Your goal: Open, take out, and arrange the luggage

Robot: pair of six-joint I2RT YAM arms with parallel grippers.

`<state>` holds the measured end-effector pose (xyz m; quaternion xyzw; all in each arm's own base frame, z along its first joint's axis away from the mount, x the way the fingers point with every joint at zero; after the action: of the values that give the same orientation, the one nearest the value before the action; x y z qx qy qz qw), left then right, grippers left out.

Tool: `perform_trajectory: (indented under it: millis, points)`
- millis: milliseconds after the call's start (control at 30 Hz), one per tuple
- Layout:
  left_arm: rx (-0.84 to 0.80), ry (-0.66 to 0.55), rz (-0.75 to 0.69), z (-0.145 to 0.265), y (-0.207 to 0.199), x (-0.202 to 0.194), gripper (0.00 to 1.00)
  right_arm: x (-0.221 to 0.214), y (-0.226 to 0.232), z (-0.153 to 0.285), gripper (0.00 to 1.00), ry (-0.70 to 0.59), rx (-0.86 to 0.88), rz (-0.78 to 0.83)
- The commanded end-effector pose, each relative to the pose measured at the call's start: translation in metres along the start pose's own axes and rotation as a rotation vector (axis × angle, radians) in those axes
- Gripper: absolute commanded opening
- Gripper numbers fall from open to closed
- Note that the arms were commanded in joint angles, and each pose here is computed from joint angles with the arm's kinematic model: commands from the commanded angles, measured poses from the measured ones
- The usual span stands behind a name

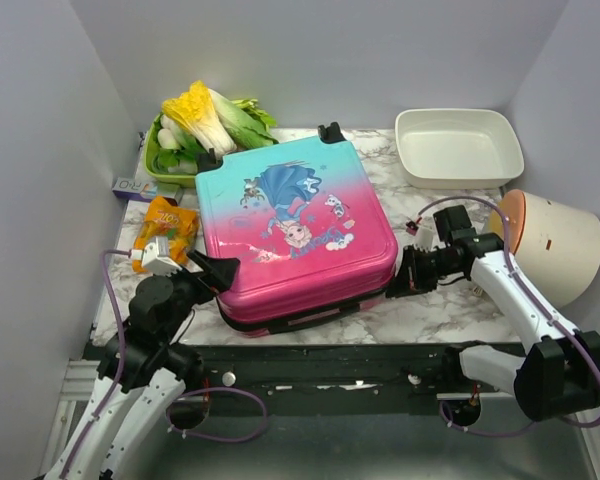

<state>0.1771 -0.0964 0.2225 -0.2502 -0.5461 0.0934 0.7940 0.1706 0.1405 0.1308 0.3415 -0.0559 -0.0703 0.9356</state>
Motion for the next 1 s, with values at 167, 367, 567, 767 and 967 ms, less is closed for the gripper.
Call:
perform_trajectory:
  millis: [167, 367, 567, 767, 967]
  points:
    - [-0.285, 0.199, 0.157, -0.043, -0.029, -0.08, 0.99, 0.005, 0.05, 0.018, 0.01, -0.084, 0.248, 0.141]
    - [-0.306, 0.155, 0.206, -0.06, -0.043, -0.083, 0.99, -0.016, 0.083, 0.018, 0.01, -0.054, 0.498, 0.259]
    - [-0.246, 0.084, 0.187, -0.065, -0.056, -0.075, 0.99, -0.05, 0.083, 0.008, 0.01, 0.054, 0.432, 0.299]
    - [-0.191, 0.087, 0.164, -0.073, -0.074, -0.091, 0.99, -0.036, 0.115, 0.013, 0.01, -0.051, 0.483, 0.363]
    - [-0.202, 0.104, 0.122, -0.069, -0.096, -0.101, 0.99, -0.069, 0.159, 0.014, 0.01, -0.022, 0.546, 0.57]
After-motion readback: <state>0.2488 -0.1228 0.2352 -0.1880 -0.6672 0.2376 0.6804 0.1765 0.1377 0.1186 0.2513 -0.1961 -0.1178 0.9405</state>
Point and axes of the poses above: each gripper's point midway between its finger pads, its own z axis back along the fingers, its own y axis along the line the jaws close on, x = y × z, the point moved 1 cm from there along z, back along the fingers, and after that the axes turned 14 degrees about -z, right-handed, at the moved point
